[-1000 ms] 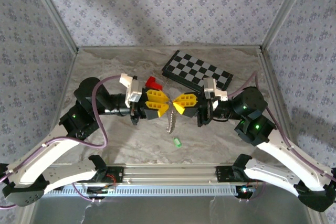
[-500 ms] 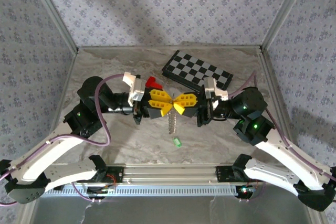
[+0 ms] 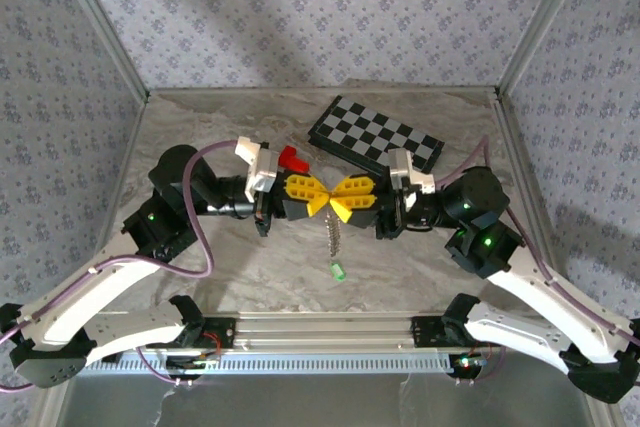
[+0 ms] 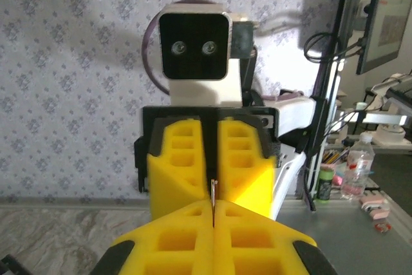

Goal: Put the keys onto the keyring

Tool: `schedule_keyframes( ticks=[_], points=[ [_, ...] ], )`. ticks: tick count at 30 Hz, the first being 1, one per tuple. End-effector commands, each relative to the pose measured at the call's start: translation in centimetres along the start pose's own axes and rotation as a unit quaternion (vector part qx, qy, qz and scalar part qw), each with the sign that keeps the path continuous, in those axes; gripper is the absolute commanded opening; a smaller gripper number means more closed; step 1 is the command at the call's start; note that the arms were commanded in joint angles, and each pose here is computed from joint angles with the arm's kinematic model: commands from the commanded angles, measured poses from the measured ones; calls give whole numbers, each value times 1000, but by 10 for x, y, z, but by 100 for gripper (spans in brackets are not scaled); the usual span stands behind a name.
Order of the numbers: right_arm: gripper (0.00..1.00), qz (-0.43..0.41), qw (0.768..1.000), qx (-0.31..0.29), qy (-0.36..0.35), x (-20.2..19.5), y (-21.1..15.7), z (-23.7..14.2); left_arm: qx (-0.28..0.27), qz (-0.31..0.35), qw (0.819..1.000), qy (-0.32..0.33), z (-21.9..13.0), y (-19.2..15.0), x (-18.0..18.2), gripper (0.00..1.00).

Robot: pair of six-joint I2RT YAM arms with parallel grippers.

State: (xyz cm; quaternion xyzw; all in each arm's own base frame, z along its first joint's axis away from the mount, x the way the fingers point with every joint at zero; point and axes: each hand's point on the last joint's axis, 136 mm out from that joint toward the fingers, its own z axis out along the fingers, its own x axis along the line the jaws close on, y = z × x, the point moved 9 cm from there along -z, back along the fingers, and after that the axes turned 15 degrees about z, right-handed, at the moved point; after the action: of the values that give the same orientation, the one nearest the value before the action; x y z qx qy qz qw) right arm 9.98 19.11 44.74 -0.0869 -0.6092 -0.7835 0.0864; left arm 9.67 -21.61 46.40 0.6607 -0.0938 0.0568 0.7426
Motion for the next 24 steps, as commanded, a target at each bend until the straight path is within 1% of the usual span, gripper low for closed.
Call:
schedule_keyframes(
  ticks=[1,3,5,9,15,24],
  points=[
    [30,-26,998,11,-59,0,6,-7,9,35,999,-8,-5,13,-6,0],
    [35,-38,996,29,-78,1,6,-10,30,41,999,-4,-7,11,-6,0],
    [36,-43,994,45,-93,2,6,-12,48,47,998,-4,-8,9,-6,0],
    [38,-46,993,52,-99,3,5,-12,74,57,996,0,-8,7,-5,0],
    [36,-39,994,58,-86,3,1,-9,89,59,994,7,-7,3,-2,0],
    [35,-25,995,67,-73,2,-3,-6,94,53,994,10,-3,-3,0,0]
  ],
)
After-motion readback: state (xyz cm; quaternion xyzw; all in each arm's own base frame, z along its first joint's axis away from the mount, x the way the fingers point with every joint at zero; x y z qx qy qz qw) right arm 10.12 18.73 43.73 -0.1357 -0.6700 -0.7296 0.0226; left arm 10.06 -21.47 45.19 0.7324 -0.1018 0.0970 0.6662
